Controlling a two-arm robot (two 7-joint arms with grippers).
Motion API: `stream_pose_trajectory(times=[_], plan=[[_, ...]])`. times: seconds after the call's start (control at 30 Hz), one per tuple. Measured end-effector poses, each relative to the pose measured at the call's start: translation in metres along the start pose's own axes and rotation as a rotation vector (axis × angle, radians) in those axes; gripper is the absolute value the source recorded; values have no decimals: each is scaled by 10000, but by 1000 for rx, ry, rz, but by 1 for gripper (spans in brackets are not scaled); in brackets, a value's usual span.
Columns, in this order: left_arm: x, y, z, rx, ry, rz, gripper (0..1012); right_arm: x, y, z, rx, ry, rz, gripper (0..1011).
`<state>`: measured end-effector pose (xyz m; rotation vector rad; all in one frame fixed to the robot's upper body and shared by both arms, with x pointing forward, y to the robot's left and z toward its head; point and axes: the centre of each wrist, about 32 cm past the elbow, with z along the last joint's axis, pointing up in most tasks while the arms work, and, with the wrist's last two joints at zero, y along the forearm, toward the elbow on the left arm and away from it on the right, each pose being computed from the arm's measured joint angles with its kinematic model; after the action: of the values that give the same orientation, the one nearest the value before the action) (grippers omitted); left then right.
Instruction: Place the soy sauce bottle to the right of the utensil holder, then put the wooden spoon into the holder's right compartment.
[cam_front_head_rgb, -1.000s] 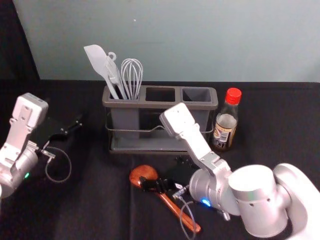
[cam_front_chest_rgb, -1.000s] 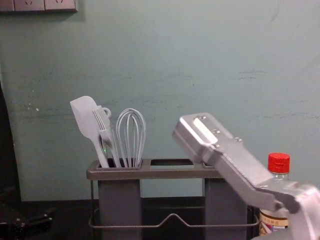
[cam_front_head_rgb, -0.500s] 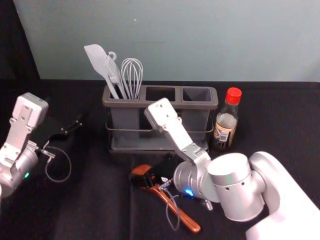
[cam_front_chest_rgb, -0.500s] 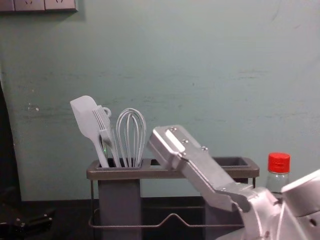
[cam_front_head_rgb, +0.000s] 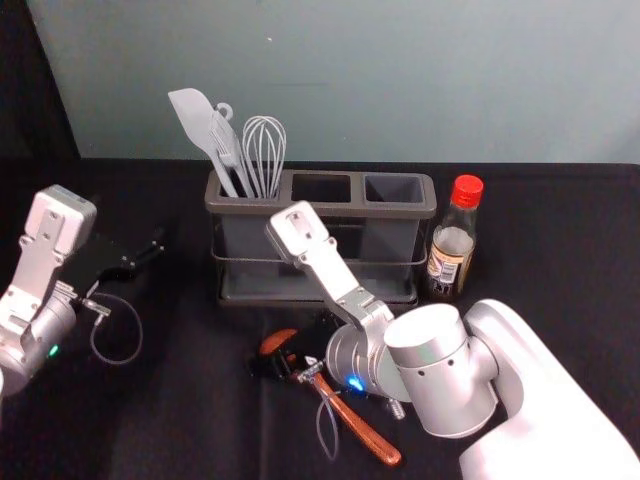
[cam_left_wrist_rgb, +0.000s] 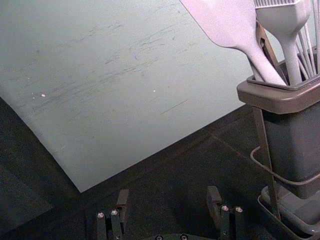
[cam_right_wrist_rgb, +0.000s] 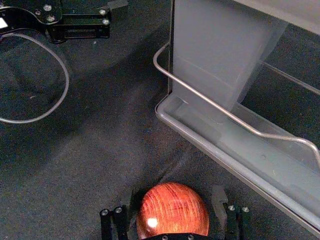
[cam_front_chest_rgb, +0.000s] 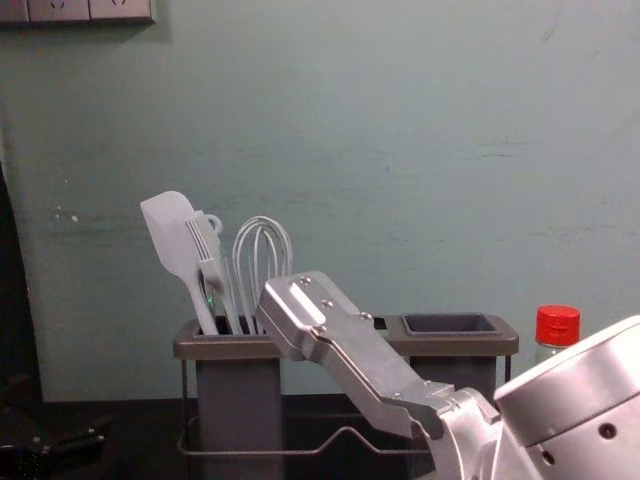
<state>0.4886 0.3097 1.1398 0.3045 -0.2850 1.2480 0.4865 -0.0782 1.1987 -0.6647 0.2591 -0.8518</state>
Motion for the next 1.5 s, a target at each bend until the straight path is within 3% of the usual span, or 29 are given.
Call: stream_pose_trajectory(times=[0.83, 1.5], plan=[[0, 0, 0, 0, 0, 0, 1000, 45, 48, 21, -14, 39, 11, 1002], [0, 0, 0, 0, 0, 0, 1000, 62, -14, 132, -64, 33, 23, 1002]])
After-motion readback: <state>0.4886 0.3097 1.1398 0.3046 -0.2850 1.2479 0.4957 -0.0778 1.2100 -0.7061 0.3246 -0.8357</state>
